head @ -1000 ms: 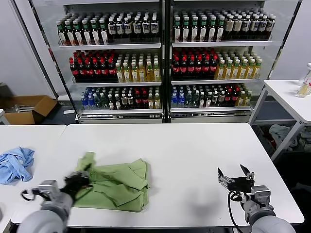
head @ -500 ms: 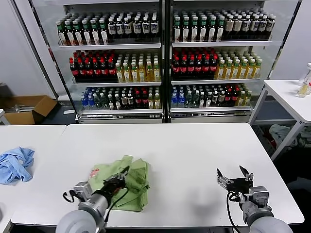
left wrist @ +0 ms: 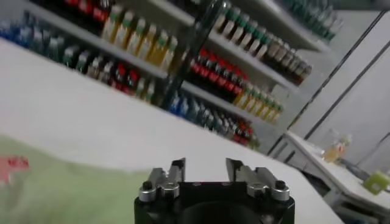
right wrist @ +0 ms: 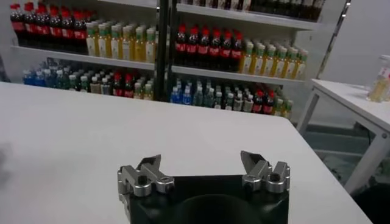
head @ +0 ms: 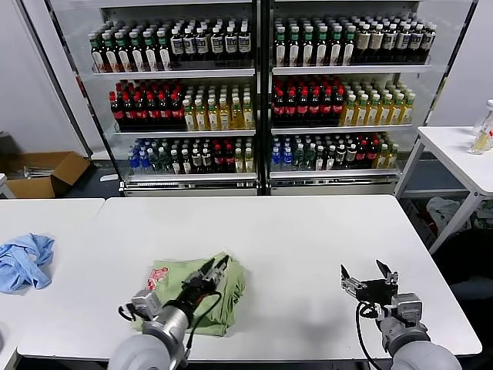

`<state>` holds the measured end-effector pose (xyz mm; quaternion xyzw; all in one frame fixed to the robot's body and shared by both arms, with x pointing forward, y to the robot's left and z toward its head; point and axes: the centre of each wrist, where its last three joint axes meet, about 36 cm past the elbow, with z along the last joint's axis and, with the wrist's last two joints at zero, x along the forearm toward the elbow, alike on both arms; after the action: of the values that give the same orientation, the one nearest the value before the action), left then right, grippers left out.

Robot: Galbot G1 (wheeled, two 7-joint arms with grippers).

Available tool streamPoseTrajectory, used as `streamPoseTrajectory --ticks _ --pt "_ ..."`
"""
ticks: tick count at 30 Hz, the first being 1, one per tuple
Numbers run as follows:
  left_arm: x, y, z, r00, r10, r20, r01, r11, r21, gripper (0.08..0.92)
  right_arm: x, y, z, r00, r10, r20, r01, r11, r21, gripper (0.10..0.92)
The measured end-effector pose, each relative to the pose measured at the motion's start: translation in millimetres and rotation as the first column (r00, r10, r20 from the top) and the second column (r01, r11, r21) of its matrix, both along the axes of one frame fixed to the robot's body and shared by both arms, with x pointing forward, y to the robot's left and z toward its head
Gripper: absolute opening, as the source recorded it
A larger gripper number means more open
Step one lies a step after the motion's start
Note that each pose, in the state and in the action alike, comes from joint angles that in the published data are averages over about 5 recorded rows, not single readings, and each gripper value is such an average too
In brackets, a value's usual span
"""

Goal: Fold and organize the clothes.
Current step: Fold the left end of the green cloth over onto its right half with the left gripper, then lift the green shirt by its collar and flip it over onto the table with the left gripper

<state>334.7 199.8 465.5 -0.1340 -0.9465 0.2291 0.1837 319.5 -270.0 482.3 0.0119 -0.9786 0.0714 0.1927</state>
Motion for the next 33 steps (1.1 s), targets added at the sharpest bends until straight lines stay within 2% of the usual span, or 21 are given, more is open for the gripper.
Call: streamPoseTrajectory --ticks 3,5,10,13,19,23,33 --pt "-3 21 -1 0.9989 0.042 0.022 -0.044 0.995 0.088 0.596 1 3 -2 1.0 0.006 -0.003 -0.006 1.0 0.004 0.823" --pt "-4 38 -8 0.9971 0.073 0.021 -0.075 0.982 0.171 0.648 0 4 -3 1.0 0.009 -0.005 -0.009 1.0 0.005 0.823" --pt "-6 70 -33 0.991 0.132 -0.023 -0.115 0.93 0.35 0.784 0 4 -3 1.0 0.009 -0.007 -0.009 1.0 0.003 0.823" --pt "-6 82 -46 0.9873 0.149 -0.056 -0.113 0.904 0.412 0.817 -1 4 -4 1.0 0.008 -0.009 -0.008 1.0 0.002 0.823" --pt "-3 101 -65 0.9802 0.169 -0.103 -0.101 0.875 0.473 0.822 -2 3 -5 1.0 0.003 -0.012 -0.003 1.0 0.001 0.823" --pt "0 113 -70 0.9772 0.173 -0.123 -0.096 0.878 0.47 0.757 -1 4 -6 1.0 0.005 -0.014 -0.004 1.0 0.003 0.823" --pt "2 122 -77 0.9746 0.14 -0.174 -0.068 0.929 0.365 0.464 -1 5 -8 1.0 0.004 -0.019 -0.004 1.0 0.006 0.823"
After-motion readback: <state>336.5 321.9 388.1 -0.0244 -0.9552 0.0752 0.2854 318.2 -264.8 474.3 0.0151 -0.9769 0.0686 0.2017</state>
